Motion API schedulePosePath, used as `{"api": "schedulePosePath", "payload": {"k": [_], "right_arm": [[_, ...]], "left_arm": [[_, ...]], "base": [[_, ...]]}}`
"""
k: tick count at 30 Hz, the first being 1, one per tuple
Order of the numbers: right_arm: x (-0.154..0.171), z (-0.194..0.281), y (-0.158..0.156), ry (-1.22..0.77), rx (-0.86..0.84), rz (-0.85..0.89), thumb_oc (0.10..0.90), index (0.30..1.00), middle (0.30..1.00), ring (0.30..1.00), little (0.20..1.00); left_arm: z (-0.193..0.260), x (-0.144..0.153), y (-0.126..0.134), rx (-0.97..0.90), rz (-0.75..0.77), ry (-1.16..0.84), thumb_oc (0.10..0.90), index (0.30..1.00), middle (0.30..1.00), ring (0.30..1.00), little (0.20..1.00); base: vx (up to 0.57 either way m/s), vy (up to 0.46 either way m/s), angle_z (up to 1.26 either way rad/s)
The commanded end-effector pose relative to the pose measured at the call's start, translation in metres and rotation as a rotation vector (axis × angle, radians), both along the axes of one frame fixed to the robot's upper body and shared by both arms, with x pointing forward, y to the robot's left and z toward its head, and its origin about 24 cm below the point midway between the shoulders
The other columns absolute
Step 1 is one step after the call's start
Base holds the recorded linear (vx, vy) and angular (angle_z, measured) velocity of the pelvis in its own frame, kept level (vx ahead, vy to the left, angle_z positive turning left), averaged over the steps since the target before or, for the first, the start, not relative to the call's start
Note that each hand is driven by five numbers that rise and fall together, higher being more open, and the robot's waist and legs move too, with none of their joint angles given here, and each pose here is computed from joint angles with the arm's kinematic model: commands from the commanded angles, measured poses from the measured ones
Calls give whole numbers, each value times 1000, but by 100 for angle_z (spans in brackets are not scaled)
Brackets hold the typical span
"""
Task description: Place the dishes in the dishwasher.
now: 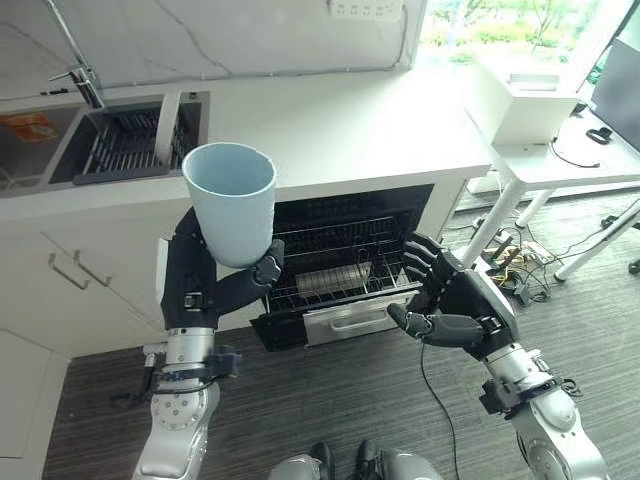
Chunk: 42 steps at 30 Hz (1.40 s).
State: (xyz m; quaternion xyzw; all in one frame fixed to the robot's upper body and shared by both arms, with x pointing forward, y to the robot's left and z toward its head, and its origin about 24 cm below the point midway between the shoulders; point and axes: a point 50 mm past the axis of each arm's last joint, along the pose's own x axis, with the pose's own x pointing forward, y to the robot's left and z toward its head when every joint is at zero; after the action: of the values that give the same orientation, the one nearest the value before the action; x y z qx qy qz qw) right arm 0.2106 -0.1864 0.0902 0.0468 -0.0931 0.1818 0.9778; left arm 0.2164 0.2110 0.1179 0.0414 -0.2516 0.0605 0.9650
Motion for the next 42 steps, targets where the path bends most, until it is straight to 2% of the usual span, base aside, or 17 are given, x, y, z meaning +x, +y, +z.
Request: {"api": "schedulePosePath", "payload": {"k": [1, 10, 14, 21, 25, 30, 36, 38, 42], "right_arm": [[7, 52, 7, -274, 104, 20, 800, 900, 900, 900, 900], [5, 53, 10, -298, 131, 41, 800, 900, 900, 900, 900], [0, 55, 13, -330, 140, 27, 800, 900, 900, 900, 900], [12, 72, 19, -348, 143, 80, 800, 900, 900, 900, 900], [13, 79, 12, -353, 122, 79, 800, 900, 900, 900, 900], [8, 81, -5, -368, 96, -32, 800, 900, 900, 900, 900], [14, 78, -6, -355, 92, -52, 800, 900, 900, 900, 900], [16, 72, -1, -324, 138, -25, 800, 900, 900, 900, 900], [19, 69, 4, -288, 253, 30, 800, 900, 900, 900, 900]], "left_arm": [[46, -3, -6, 51, -53, -269, 400, 300, 300, 300, 300], [50, -1, -8, 128, -81, -285, 400, 300, 300, 300, 300], [57, 6, -13, 157, -111, -296, 400, 300, 300, 300, 300], [61, 4, -16, 146, -81, -306, 400, 300, 300, 300, 300], [61, -2, -16, 105, -87, -297, 400, 300, 300, 300, 300], [61, 6, -26, 82, -183, -291, 400, 300, 300, 300, 300], [53, 10, -28, 103, -107, -295, 400, 300, 300, 300, 300], [48, 17, -25, 145, -1, -302, 400, 300, 300, 300, 300], [40, 25, -23, 217, 113, -300, 400, 300, 300, 300, 300]], "base": [[86, 108, 8], [122, -2, 5], [232, -434, 64], [152, -461, 55], [27, -259, 37], [-39, -152, 91], [-64, 31, 48], [33, 36, -8], [17, -2, 0]]}}
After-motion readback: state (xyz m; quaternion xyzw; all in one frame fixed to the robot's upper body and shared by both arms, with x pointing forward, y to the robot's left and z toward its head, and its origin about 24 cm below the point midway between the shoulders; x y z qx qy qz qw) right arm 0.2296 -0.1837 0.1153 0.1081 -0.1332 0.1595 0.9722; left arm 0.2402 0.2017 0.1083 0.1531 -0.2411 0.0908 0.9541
